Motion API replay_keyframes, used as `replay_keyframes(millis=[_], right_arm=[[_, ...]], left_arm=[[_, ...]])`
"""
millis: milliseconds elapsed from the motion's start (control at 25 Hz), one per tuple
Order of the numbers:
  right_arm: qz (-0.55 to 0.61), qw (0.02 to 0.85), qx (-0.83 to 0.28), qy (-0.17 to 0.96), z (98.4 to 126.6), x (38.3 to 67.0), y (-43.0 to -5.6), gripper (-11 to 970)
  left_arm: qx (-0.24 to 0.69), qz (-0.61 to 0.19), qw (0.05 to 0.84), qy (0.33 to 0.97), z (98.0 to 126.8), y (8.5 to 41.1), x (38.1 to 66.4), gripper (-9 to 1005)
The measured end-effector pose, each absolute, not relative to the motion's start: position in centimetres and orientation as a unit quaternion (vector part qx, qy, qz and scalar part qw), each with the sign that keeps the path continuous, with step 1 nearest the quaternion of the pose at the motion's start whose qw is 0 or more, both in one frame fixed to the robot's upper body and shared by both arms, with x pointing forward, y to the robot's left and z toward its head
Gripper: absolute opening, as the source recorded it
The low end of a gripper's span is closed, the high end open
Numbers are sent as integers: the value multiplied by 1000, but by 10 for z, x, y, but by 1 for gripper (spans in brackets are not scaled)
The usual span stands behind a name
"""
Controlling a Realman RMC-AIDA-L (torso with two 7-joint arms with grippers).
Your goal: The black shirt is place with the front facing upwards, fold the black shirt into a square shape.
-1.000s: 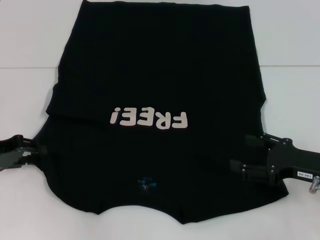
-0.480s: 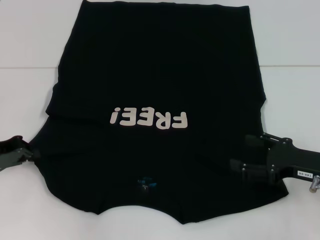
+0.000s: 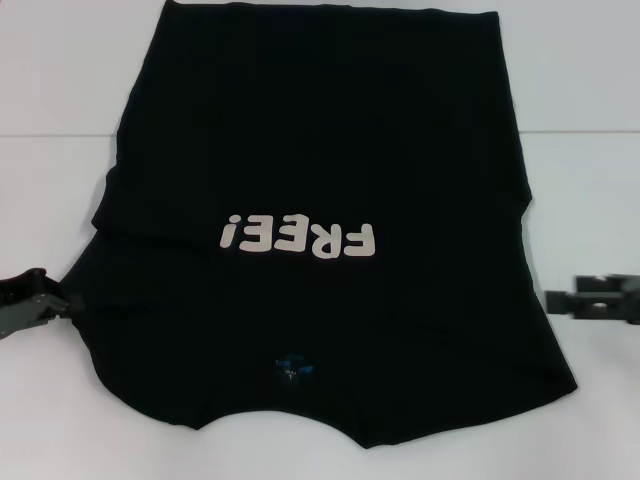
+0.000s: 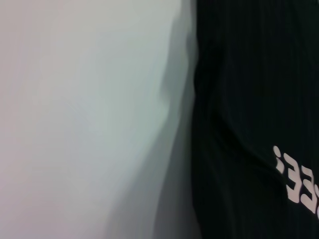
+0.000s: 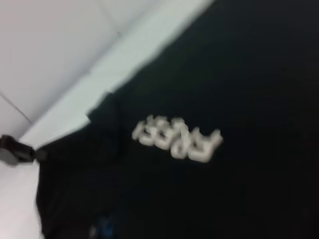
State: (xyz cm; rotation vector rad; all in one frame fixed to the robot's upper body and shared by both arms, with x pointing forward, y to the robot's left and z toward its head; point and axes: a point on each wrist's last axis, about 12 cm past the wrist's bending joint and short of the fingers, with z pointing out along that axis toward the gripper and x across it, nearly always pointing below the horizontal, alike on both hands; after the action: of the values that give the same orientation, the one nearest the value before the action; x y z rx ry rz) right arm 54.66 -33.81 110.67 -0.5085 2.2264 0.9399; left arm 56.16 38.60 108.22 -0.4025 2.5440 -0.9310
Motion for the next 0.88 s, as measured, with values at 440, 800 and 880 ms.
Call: replay_keyframes(millis=[440, 800, 880], right_arm=[[339, 143, -37, 929, 1160, 560, -369, 925], [344, 86, -17, 935, 1131, 563, -357, 911], [345, 83, -15, 935, 1125, 563, -355, 911]], left_arm=[[-120, -334, 210, 911, 1088, 384, 564, 37], [-117, -335, 212, 911, 1088, 383, 565, 37], [-116, -335, 212, 911, 1088, 382, 564, 37]])
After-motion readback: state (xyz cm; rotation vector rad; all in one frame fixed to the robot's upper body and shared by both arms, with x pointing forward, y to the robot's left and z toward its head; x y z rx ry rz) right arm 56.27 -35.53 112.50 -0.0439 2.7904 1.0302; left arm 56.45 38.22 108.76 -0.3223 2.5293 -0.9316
